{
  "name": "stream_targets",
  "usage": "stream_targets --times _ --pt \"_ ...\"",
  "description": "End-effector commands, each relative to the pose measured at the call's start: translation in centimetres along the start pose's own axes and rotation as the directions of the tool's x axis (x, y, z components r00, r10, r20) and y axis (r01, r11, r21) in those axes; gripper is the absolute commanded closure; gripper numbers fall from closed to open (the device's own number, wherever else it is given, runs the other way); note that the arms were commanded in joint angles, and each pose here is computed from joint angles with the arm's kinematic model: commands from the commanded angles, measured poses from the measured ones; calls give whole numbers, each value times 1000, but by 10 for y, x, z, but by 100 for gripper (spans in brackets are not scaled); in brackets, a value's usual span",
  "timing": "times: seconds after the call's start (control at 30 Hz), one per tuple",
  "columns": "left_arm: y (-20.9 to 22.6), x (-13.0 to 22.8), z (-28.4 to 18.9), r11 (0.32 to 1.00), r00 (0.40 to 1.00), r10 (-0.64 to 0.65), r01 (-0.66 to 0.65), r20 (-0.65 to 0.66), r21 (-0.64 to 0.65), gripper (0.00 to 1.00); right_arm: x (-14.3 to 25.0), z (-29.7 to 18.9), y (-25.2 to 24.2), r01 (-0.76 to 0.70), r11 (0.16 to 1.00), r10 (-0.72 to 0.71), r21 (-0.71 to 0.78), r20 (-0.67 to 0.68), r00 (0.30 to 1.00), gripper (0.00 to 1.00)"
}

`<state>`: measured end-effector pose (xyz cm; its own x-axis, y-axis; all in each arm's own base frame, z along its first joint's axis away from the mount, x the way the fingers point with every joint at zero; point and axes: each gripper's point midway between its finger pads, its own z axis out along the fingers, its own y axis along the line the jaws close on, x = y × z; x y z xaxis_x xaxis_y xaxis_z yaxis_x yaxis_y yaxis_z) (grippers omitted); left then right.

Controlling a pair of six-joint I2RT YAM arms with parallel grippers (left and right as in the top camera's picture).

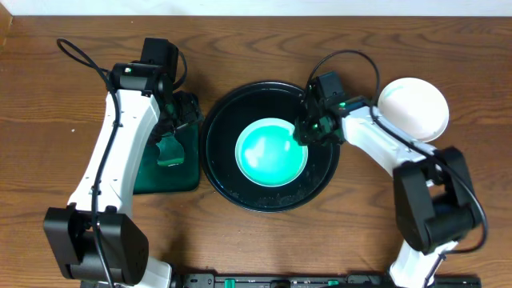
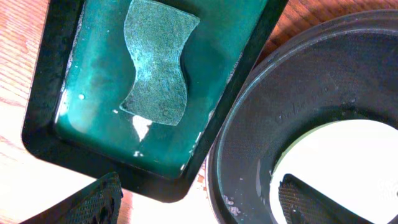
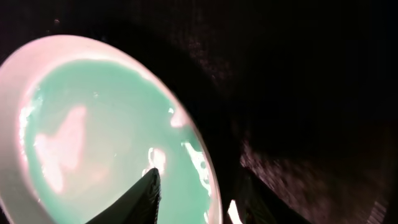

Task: Clean dirty plates on tray and stack at the side
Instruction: 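Drag the green plate toward the tray edge with the right gripper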

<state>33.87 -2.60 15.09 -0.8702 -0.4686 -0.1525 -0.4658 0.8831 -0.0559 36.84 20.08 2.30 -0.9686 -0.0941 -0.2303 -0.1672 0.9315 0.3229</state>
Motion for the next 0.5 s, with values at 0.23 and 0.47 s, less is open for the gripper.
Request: stream_targets --times 0.23,0.47 --pt "1 2 0 1000 1000 15 -15 -9 -7 18 0 27 1 -46 998 45 -47 -21 999 73" --pt "4 6 0 1000 1000 15 -15 -25 -17 19 14 52 -10 -65 998 62 -25 -79 995 99"
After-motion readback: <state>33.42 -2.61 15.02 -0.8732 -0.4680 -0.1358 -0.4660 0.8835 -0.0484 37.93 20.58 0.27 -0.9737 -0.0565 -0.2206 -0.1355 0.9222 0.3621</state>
